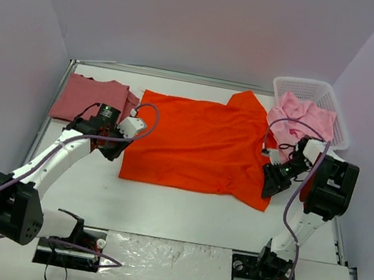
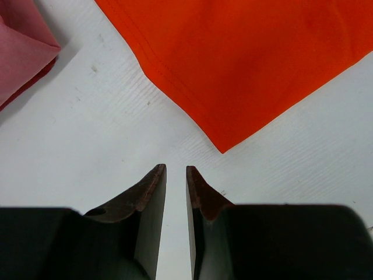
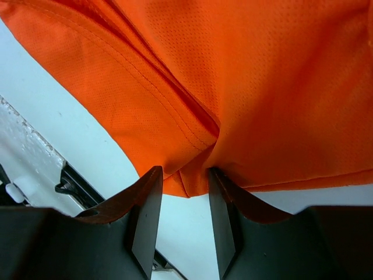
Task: Fold and stack the t-shirts
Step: Flatten out the tshirt, then grap the side of the flattened tshirt closest away from the robot with both arms, then fold the flattened tshirt in 1/3 of the way
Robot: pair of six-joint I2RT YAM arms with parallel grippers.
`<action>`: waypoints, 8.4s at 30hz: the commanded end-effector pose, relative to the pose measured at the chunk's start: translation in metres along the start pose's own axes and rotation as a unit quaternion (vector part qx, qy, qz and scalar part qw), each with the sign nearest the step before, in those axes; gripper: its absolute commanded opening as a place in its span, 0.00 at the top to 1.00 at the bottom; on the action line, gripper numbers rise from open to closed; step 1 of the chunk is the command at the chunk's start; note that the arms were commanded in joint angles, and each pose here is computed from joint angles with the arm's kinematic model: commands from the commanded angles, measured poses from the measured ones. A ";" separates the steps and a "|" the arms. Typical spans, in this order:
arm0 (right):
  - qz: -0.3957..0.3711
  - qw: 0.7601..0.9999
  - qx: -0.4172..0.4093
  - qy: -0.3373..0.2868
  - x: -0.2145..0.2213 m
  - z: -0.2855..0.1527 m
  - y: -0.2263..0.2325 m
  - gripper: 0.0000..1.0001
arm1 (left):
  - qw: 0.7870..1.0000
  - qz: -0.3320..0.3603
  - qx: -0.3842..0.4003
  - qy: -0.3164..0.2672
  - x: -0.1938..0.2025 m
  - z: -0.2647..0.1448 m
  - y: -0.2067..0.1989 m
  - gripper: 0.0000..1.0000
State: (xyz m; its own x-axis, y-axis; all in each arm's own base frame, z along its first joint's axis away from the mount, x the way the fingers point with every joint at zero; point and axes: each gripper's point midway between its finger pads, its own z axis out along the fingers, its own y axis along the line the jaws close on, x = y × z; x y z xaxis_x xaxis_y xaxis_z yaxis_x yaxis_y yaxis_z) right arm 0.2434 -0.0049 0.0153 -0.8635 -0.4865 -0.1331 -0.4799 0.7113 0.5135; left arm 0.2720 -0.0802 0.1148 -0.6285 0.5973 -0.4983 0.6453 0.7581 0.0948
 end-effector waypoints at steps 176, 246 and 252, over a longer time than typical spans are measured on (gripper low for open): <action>-0.016 0.995 0.077 -0.063 -0.065 -0.024 0.050 1.00 | 0.962 0.254 0.098 0.035 0.039 0.063 -0.059 0.73; -0.122 0.982 0.127 -0.063 -0.059 -0.112 0.097 1.00 | 0.972 0.215 0.070 0.067 0.034 -0.001 -0.051 0.97; -0.122 0.983 0.127 -0.057 -0.079 -0.113 0.082 1.00 | 0.971 0.221 0.059 0.067 0.014 -0.001 -0.041 0.97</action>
State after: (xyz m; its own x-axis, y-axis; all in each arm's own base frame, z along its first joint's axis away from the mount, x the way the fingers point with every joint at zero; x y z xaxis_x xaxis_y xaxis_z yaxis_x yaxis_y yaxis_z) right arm 0.2893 0.0309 0.1579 -0.7186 -0.6056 -0.3418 -0.6860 0.6980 0.2055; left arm 0.2243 -0.1007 0.0902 -0.3365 0.8901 -0.3074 0.9111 0.3902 0.1326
